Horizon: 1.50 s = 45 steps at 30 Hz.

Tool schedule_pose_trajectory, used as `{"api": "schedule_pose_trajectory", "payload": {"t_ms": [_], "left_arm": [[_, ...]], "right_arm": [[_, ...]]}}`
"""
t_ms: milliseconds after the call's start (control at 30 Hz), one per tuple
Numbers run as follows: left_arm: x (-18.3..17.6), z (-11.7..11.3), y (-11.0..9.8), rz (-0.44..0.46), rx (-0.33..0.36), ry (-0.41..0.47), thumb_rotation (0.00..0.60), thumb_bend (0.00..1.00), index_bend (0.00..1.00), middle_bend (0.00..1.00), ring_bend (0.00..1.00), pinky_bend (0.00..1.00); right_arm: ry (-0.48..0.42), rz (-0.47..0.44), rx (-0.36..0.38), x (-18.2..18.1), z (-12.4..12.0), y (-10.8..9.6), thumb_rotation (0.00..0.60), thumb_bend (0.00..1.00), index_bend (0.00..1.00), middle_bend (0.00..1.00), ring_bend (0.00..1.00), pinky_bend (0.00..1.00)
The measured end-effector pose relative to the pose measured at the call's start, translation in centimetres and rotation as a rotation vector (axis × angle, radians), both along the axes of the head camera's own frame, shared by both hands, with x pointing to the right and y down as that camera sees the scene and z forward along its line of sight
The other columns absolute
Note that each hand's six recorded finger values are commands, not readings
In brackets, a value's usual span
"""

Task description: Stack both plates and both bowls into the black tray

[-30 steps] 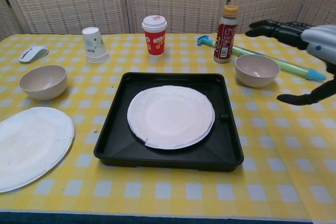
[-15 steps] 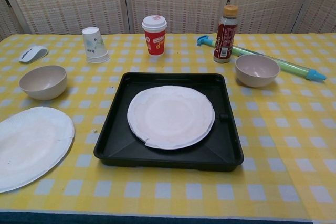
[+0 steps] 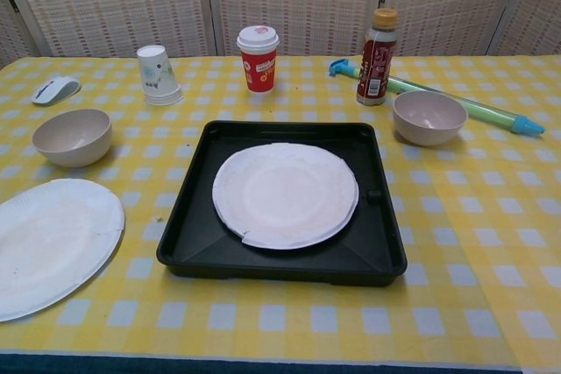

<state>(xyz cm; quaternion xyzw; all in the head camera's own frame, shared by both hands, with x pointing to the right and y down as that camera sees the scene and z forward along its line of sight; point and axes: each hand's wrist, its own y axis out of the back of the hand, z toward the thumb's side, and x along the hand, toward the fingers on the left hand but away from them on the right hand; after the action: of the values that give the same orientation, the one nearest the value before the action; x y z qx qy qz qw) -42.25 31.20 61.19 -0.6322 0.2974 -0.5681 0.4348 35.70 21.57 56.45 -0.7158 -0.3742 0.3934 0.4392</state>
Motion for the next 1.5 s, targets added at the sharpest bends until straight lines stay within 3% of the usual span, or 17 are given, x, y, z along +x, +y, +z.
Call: {"api": "schedule_pose_trajectory", "payload": {"t_ms": [267, 400, 800, 1500], "left_arm": [[-0.7, 0.9, 1.1, 0.071, 0.028, 0.014, 0.6, 0.24, 0.42, 0.99, 0.86, 0.95], [-0.9, 1.3, 1.8, 0.082, 0.013, 0.059, 0.6, 0.23, 0.45, 1.0, 0.92, 1.0], [-1.4, 4.2, 3.3, 0.117, -0.045, 0.095, 0.6, 0.23, 0.45, 1.0, 0.95, 1.0], [-1.2, 6.8, 2.3, 0.083, 0.014, 0.096, 0.6, 0.24, 0.51, 1.0, 0.96, 1.0]], "right_arm": [[0.002, 0.001, -0.014, -0.1, 0.4, 0.0, 0.6, 0.28, 0.0, 0.0, 0.0, 0.0], [0.001, 0.001, -0.016, -0.2, 0.5, 0.1, 0.6, 0.28, 0.0, 0.0, 0.0, 0.0], [0.01, 0.001, -0.032, -0.4, 1.0, 0.4, 0.6, 0.28, 0.0, 0.0, 0.0, 0.0], [0.014, 0.008, -0.06, -0.2, 1.5, 0.4, 0.6, 0.28, 0.0, 0.0, 0.0, 0.0]]}}
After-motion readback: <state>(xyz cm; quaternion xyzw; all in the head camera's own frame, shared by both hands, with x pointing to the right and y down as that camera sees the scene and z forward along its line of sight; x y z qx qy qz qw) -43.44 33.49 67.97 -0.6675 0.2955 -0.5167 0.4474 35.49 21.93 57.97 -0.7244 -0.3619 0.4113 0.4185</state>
